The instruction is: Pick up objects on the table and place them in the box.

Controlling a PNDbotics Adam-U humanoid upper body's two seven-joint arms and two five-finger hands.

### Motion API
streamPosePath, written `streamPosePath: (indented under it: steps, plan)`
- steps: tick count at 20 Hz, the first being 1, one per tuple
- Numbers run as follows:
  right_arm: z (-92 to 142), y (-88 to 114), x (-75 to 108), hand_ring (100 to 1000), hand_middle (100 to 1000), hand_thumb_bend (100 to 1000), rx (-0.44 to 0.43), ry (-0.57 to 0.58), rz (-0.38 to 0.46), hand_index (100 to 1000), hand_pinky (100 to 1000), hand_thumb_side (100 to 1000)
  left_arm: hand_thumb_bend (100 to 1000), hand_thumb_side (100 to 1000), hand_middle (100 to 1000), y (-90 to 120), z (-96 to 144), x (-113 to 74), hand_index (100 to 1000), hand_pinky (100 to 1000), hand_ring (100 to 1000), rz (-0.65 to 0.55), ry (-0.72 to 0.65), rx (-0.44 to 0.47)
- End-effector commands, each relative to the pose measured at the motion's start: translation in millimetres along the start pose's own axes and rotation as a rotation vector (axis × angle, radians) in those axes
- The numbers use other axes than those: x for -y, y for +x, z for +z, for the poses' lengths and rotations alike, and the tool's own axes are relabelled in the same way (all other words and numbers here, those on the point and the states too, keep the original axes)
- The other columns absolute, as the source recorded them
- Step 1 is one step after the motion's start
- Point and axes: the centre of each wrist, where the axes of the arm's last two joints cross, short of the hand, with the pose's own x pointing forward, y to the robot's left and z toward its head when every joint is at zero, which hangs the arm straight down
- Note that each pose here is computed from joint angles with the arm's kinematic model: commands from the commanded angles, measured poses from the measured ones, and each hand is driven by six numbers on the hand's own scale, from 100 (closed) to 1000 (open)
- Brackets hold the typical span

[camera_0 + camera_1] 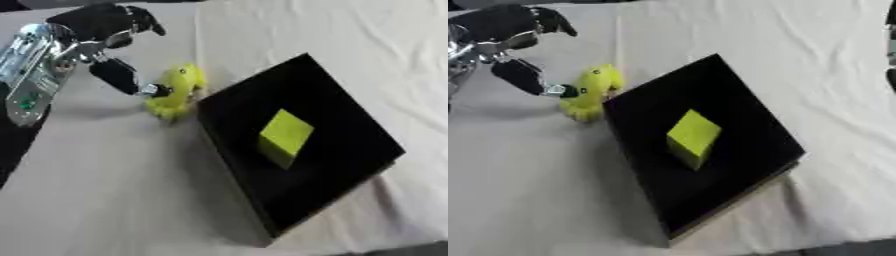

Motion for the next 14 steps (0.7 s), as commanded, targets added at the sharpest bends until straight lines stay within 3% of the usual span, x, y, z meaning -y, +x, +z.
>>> streamPosePath:
  steps: [1, 12, 14]
  plan:
    - [-6.6, 3.1, 5.2, 789, 676, 100, 0.026, -0.013, 0.004, 830, 856, 1000, 647, 605, 839, -4.6, -2.5, -5.8, 897, 769, 824, -0.007, 0.003, -0.006]
    - [-7.4, 3.6, 4.6, 789, 674, 100, 0.022, -0.024, -0.004, 829, 856, 1000, 637, 609, 820, -6.2, -11.4, 10.0, 881, 753, 808, 0.006, -0.044, 0.005]
    - [-8.8, 3.9, 4.9, 790, 675, 100, 0.026, -0.032, -0.005, 830, 856, 1000, 609, 607, 774, -6.3, -14.4, 14.9, 849, 722, 773, 0.02, -0.057, -0.004]
